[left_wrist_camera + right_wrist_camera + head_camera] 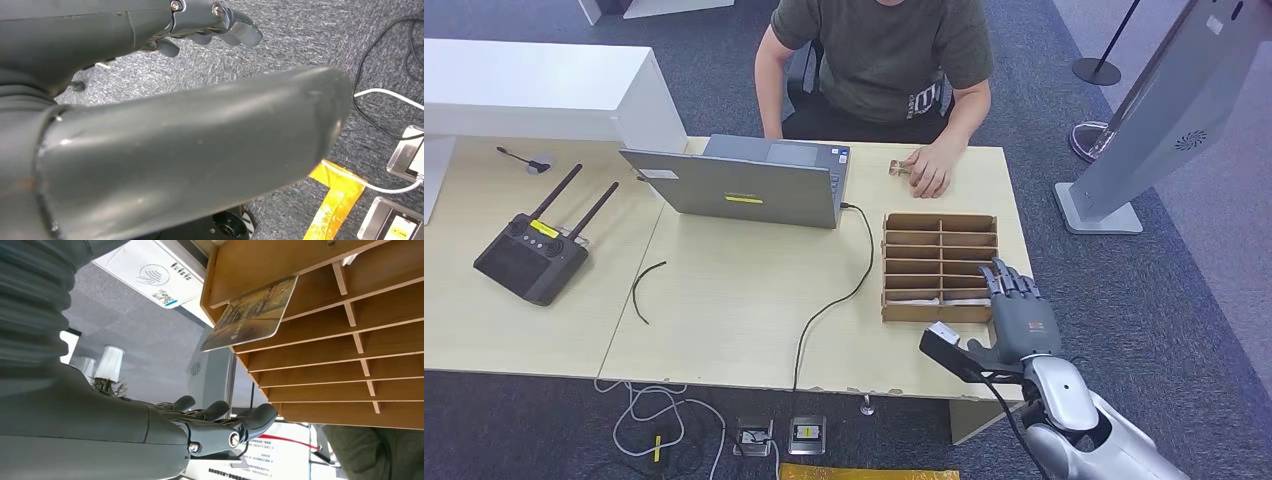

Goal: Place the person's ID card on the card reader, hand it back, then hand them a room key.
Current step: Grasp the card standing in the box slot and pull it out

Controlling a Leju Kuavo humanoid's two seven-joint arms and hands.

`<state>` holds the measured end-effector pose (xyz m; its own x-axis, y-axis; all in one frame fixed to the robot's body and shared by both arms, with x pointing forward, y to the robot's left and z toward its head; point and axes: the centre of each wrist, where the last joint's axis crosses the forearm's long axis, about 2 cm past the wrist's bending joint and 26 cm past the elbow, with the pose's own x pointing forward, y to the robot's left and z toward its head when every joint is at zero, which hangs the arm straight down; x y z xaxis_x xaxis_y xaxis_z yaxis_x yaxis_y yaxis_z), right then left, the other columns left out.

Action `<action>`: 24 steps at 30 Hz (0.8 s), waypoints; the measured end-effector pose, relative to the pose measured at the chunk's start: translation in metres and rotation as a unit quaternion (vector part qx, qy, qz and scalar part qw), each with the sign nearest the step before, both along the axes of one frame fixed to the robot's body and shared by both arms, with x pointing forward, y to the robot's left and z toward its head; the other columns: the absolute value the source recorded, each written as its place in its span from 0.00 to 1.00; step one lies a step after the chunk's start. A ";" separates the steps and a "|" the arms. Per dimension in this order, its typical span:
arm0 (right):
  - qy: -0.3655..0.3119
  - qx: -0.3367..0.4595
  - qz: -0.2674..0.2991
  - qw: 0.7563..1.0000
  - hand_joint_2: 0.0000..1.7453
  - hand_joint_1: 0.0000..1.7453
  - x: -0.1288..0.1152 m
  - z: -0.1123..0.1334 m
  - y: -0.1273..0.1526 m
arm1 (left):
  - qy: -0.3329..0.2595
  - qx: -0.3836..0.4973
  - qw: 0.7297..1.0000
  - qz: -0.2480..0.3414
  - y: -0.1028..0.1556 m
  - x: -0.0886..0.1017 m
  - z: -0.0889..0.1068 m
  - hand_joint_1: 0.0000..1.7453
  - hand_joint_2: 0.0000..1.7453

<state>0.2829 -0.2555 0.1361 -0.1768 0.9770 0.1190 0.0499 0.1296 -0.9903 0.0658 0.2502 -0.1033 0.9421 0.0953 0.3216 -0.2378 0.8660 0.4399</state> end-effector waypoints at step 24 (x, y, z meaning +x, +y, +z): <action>0.005 0.000 -0.004 1.000 1.00 0.00 0.001 -0.003 0.003 | -0.001 0.002 1.000 -0.005 0.001 0.001 0.000 0.00 0.00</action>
<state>0.2838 -0.2526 0.1329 -0.1683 0.9782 0.1215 0.0409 0.1300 -0.9907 0.0663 0.2511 -0.1033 0.9422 0.0843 0.3242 -0.2297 0.8671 0.4420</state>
